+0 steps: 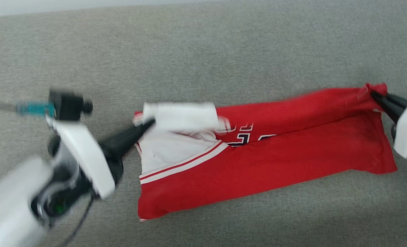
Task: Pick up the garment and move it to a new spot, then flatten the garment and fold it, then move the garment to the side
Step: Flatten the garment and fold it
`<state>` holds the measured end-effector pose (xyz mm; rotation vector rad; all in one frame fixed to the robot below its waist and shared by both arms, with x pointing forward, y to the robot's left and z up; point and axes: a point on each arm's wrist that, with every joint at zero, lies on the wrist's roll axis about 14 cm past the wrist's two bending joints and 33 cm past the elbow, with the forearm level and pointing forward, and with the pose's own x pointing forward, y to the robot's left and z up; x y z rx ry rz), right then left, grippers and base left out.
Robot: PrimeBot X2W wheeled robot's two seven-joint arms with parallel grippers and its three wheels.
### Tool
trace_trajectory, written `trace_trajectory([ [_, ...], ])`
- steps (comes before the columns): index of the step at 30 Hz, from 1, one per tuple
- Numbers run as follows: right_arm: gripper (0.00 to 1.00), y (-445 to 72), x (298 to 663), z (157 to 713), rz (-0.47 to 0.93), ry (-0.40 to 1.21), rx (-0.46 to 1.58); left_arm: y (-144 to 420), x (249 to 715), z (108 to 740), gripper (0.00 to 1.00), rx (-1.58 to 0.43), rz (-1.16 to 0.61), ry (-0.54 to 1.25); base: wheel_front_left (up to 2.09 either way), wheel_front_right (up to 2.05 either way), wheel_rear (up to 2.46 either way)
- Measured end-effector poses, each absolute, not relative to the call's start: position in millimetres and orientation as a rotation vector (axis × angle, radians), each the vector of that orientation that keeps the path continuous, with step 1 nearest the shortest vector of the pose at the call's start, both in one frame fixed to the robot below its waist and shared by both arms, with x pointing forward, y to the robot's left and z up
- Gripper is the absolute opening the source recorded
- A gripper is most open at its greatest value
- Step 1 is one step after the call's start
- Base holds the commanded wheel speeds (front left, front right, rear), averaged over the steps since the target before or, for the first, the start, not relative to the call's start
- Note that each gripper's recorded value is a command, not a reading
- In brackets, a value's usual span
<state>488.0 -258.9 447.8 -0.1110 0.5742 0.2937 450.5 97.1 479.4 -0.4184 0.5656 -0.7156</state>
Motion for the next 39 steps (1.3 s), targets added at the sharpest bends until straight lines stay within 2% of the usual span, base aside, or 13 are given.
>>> trace_trajectory([
  [4, 0.00, -263.7, 470.7, 440.6, 0.293, 0.589, -0.089, 102.1, 409.1, 469.3, 0.00, -0.490, -0.694, 0.591, 0.00, 0.00, 0.00],
  [10, 0.00, -267.9, 448.7, 413.3, 0.276, 0.656, -0.049, 103.5, 371.0, 436.8, 0.00, -0.559, -0.629, 0.679, 0.00, 0.00, 0.00],
  [18, 0.02, -257.7, 445.7, 389.4, 0.260, 0.682, -0.014, 107.9, 365.7, 390.2, 0.00, -0.557, -0.539, 0.756, 0.00, 0.00, 0.00],
  [21, 0.42, -257.1, 446.1, 387.8, 0.252, 0.679, -0.010, 106.0, 368.7, 382.3, 0.00, -0.544, -0.531, 0.750, 0.00, 0.00, 0.00],
  [22, 0.67, -257.2, 445.7, 387.9, 0.250, 0.678, -0.009, 105.1, 370.3, 382.2, 0.00, -0.546, -0.528, 0.739, 0.00, 0.00, 0.00],
  [23, 1.00, -257.5, 445.1, 388.3, 0.247, 0.676, -0.003, 106.3, 372.1, 381.6, 0.00, -0.537, -0.522, 0.727, 0.00, 0.00, 0.00],
  [26, 1.00, -262.3, 444.1, 391.7, 0.232, 0.664, 0.011, 105.9, 375.9, 386.2, 0.64, -0.544, -0.510, 0.674, 0.00, 0.00, 0.00],
  [27, 1.00, -265.8, 443.7, 393.4, 0.223, 0.662, 0.016, 106.2, 376.9, 388.8, 1.00, -0.542, -0.508, 0.652, 0.00, 0.00, 0.00],
  [34, 1.00, -270.8, 435.6, 387.0, 0.193, 0.727, 0.089, 122.0, 382.4, 407.0, 1.00, -0.534, -0.408, 0.489, 0.00, 0.00, 0.00],
  [39, 1.00, -264.0, 438.3, 377.7, 0.175, 0.774, 0.163, 154.3, 383.4, 413.5, 1.00, -0.503, -0.247, 0.388, 0.00, 0.00, 0.00],
])
